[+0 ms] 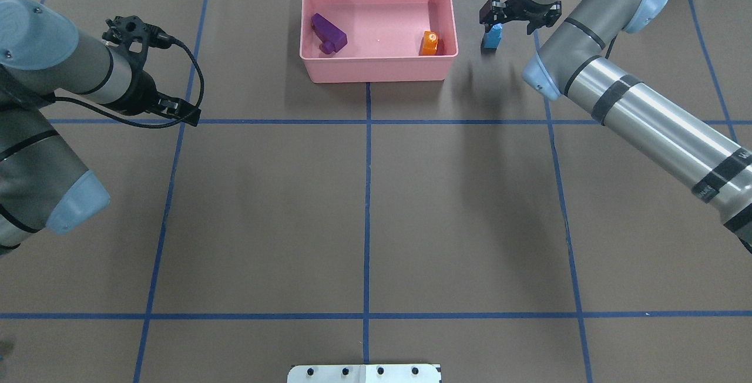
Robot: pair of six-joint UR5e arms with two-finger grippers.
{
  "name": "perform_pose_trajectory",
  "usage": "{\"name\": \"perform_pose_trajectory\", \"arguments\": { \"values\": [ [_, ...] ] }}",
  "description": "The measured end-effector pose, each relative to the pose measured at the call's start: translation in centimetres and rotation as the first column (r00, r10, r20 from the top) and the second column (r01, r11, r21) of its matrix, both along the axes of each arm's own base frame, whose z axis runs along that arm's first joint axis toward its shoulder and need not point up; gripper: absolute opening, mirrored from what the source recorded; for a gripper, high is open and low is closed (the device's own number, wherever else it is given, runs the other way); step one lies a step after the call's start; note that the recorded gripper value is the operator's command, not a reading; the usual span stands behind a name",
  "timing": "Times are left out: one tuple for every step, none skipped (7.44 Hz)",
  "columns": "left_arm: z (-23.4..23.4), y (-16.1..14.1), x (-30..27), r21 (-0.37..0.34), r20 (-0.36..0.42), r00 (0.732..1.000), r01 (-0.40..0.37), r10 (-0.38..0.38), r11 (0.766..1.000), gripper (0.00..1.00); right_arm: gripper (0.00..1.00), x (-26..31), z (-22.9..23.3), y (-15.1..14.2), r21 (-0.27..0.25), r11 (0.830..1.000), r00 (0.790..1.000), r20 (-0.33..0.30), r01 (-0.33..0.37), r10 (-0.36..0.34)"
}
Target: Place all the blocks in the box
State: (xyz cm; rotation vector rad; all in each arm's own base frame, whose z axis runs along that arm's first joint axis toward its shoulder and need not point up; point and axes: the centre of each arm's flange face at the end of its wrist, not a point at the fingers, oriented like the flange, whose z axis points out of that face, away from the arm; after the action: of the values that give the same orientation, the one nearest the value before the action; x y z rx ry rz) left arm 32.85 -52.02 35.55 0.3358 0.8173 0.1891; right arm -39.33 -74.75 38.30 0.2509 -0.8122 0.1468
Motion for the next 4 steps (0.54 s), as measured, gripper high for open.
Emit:
{"name": "perform_pose_trajectory", "arguments": {
  "values": [
    [0.0, 0.0, 0.0, -0.001, 0.0, 1.0, 0.0, 0.0, 1.0, 1.0, 0.97, -1.1, 0.5, -0.1, 0.008, 1.0, 1.0, 0.015, -0.016, 0.016],
    [0.0, 0.0, 0.1, -0.001, -0.001, 1.0, 0.0, 0.0, 1.0, 1.0, 0.94, -2.1, 1.3, 0.0, 0.013, 0.999, 0.999, 0.031, -0.034, 0.033],
    [0.0, 0.1, 0.1, -0.001, 0.0, 1.0, -0.001, 0.001, 1.0, 1.0, 0.7, -2.9, 2.1, 0.1, 0.019, 0.999, 0.998, 0.039, -0.045, 0.044],
    [0.1, 0.1, 0.2, -0.002, 0.001, 1.0, -0.002, 0.002, 1.0, 1.0, 0.28, -3.4, 2.7, 0.2, 0.02, 0.998, 0.998, 0.044, -0.052, 0.051]
  ]
}}
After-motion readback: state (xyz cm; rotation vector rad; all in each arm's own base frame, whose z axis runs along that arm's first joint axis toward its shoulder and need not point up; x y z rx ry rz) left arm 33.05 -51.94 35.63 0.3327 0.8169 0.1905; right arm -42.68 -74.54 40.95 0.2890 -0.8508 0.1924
